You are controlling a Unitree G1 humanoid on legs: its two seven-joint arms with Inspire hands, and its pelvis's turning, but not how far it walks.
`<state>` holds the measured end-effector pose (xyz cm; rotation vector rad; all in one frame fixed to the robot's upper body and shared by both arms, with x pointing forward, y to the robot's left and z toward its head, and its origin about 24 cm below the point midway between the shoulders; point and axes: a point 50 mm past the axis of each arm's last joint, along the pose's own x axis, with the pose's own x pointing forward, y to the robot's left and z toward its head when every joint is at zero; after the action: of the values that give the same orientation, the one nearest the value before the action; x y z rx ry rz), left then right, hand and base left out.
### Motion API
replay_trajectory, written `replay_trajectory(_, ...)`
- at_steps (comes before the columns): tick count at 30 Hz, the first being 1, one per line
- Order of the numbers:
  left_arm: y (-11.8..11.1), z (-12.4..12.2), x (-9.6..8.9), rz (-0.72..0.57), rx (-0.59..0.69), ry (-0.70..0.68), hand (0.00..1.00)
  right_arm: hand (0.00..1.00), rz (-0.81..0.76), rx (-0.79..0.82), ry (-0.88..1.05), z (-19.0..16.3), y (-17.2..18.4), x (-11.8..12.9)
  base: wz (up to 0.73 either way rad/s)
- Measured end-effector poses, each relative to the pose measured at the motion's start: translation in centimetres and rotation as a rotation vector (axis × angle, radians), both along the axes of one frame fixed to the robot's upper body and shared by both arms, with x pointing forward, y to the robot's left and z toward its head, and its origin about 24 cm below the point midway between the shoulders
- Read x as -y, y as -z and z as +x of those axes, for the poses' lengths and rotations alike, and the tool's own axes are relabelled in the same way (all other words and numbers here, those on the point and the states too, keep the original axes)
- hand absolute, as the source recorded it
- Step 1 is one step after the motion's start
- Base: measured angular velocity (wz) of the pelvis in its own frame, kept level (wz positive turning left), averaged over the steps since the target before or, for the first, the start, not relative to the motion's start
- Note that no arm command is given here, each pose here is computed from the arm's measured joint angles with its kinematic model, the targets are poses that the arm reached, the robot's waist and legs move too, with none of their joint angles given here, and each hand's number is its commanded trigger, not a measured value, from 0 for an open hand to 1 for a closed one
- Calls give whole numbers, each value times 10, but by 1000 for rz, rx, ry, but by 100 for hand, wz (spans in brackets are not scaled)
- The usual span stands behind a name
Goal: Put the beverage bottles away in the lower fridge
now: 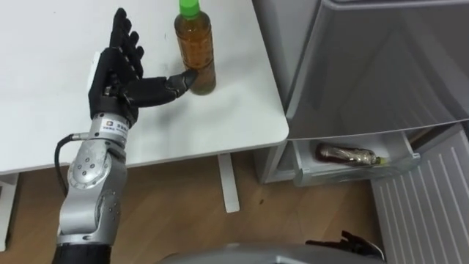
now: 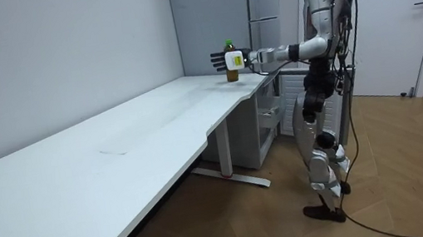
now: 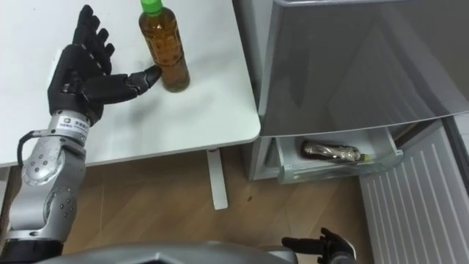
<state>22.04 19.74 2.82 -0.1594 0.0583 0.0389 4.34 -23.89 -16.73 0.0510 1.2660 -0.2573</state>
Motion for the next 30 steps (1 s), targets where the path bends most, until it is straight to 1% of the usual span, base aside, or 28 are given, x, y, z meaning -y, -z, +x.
replay_trajectory(4,2,0,0,0,-12,0,0,0,1,1,-10,1,0,-1,-3)
replay_trajectory(13,-8,11,3,2,33,14,0,0,-3,2,-16,3,0,-1,0)
replay_trajectory(19,-6,11,7,-1,18,31,0,0,-5,-7,-15,0,0,1,-1)
replay_trajectory(27,12,10,4,-4,-61,19,0,0,-11,-8,-3,-1,0,1,-3)
replay_trajectory(30,18,13,3,-6,-94,13,0,0,-12,-9,-3,-1,0,1,0)
